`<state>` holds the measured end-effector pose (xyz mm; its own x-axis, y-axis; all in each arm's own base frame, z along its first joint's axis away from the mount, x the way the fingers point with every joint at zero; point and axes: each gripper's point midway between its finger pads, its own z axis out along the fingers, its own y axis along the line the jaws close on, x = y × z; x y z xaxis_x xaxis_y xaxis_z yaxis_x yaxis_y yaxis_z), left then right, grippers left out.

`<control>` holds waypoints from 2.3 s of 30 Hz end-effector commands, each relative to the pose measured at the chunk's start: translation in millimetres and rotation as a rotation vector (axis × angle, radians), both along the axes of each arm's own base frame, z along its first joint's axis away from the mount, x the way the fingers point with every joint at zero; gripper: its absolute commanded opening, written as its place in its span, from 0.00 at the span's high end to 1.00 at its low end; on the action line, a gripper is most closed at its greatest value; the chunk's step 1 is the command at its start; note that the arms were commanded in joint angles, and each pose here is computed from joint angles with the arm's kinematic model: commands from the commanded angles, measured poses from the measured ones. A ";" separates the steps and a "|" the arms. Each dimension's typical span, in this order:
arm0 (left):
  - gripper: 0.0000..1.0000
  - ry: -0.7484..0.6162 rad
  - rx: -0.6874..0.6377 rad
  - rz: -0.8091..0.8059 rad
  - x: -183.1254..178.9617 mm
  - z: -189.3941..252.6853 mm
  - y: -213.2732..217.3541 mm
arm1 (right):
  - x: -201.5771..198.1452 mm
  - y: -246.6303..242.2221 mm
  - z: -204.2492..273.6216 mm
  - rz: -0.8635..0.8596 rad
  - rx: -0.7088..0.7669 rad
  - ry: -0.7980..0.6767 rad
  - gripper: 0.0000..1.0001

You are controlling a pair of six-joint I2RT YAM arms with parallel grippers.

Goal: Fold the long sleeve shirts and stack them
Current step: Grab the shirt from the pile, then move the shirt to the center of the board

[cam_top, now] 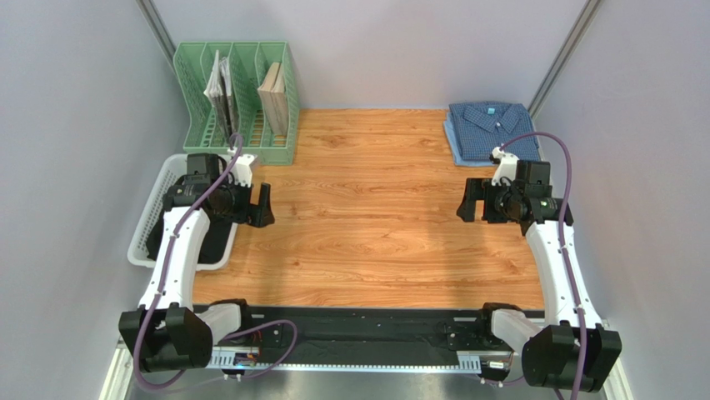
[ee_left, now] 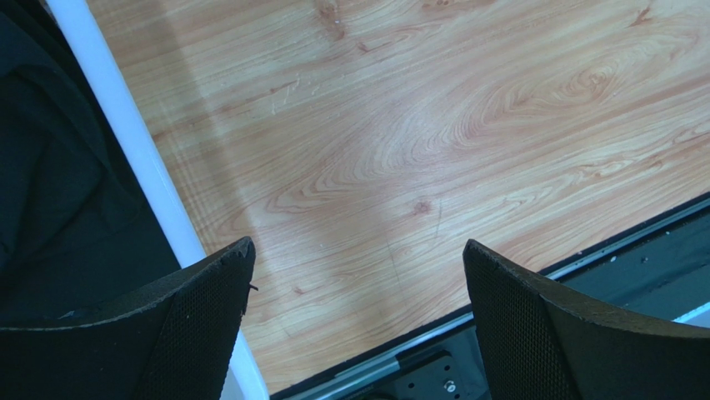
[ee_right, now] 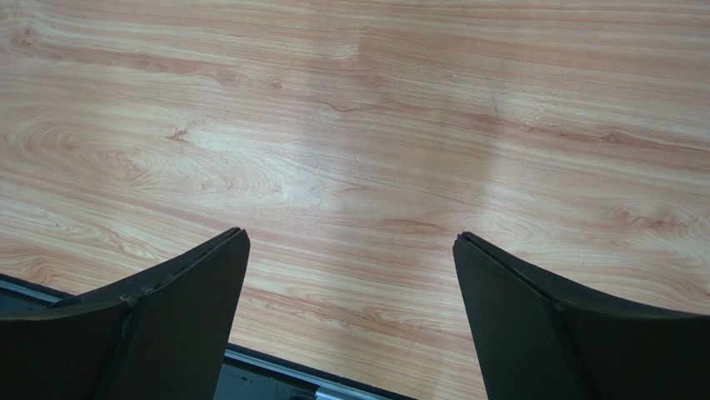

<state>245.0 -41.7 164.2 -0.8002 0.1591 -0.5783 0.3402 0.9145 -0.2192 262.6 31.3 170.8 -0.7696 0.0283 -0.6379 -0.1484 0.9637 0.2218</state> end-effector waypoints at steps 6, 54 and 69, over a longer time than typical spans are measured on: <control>0.01 -0.063 0.088 0.075 55.8 53.1 40.1 | 4.9 7.8 15.2 0.035 0.032 -0.076 0.00; 1.00 -0.571 -0.049 -0.133 94.3 290.1 0.0 | 9.8 18.0 20.2 0.099 0.080 -0.015 0.00; 0.16 -0.441 -0.129 -0.802 21.5 221.5 -202.0 | 9.1 17.7 21.9 0.109 0.077 -0.010 0.00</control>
